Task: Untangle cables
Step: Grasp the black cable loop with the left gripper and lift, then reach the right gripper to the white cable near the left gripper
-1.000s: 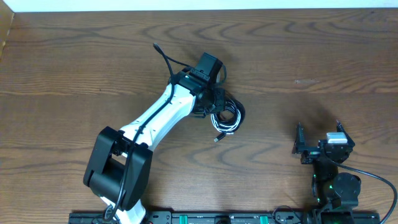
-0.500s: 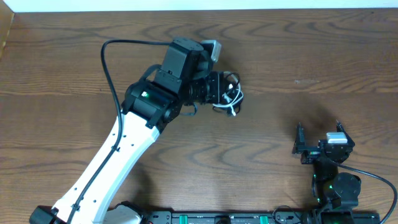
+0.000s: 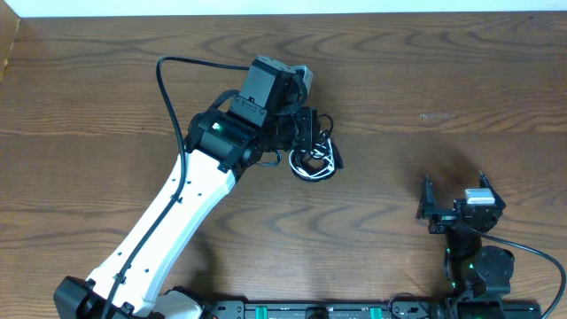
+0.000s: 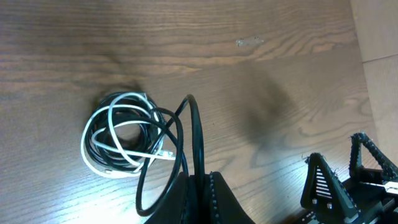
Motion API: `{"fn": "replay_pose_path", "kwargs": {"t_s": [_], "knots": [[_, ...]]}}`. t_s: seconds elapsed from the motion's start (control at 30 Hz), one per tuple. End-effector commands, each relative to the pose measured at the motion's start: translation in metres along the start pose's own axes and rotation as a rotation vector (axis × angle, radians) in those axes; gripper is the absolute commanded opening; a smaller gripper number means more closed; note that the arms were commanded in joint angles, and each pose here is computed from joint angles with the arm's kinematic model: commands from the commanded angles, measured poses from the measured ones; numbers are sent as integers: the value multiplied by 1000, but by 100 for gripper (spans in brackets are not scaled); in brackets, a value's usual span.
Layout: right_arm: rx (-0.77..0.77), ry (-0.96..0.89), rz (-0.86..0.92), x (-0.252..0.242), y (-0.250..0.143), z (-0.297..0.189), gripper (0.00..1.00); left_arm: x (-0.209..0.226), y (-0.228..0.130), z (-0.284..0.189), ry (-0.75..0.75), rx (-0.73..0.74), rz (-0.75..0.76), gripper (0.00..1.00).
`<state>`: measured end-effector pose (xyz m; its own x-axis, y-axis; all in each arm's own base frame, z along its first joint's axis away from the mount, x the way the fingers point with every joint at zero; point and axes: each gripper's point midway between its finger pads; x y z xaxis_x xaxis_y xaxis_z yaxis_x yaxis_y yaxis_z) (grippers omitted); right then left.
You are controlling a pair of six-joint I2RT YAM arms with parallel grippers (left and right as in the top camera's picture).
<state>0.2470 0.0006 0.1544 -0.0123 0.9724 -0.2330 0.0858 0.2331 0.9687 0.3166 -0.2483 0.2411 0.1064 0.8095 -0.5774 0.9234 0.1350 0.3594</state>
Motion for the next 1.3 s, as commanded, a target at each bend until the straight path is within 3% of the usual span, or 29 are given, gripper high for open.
{"fn": "replay_pose_path", "kwargs": {"t_s": [0.0,0.1,0.17,0.23,0.33,0.4,0.6,0.7,0.83,0.97,1.13,1.27], "knots": [[3,-10,10,-2,-1,0,99,-3,2,-2,-5,-15,10,8],[-57,12,25,1,13,-1,99,-3,1,-2,-3,-12,9,8],[-114,178,122,27,27,-4,99,-1,-1,-2,4,-4,6,7],[-115,473,236,74,32,-20,99,2,-5,-2,16,11,0,8],[-125,619,364,91,45,-33,99,7,-12,-3,37,38,-10,8],[-138,599,435,86,53,-32,99,13,-19,-3,59,66,-21,8],[-504,468,421,45,133,-50,99,20,-29,-5,87,112,38,8],[-522,447,433,36,153,-57,99,13,-34,-5,42,141,79,7],[-433,430,389,31,173,-67,99,-16,-54,-13,-144,241,179,8],[-218,422,328,30,176,-71,99,-33,-61,-25,-236,260,189,7],[123,459,252,36,157,-64,99,-70,-52,-56,-406,171,268,7],[171,614,261,56,171,-55,99,-97,-34,-86,-502,42,276,7]]}}
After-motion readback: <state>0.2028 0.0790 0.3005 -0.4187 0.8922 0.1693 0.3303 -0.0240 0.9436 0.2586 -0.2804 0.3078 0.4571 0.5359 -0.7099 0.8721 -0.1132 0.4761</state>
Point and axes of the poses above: each gripper's point midway between its finger pads, its own z axis out along the fingers, its own x axis along the line the jaws close on, y = z × x, and after that the axes turned 10 degrees about -z, right-handed
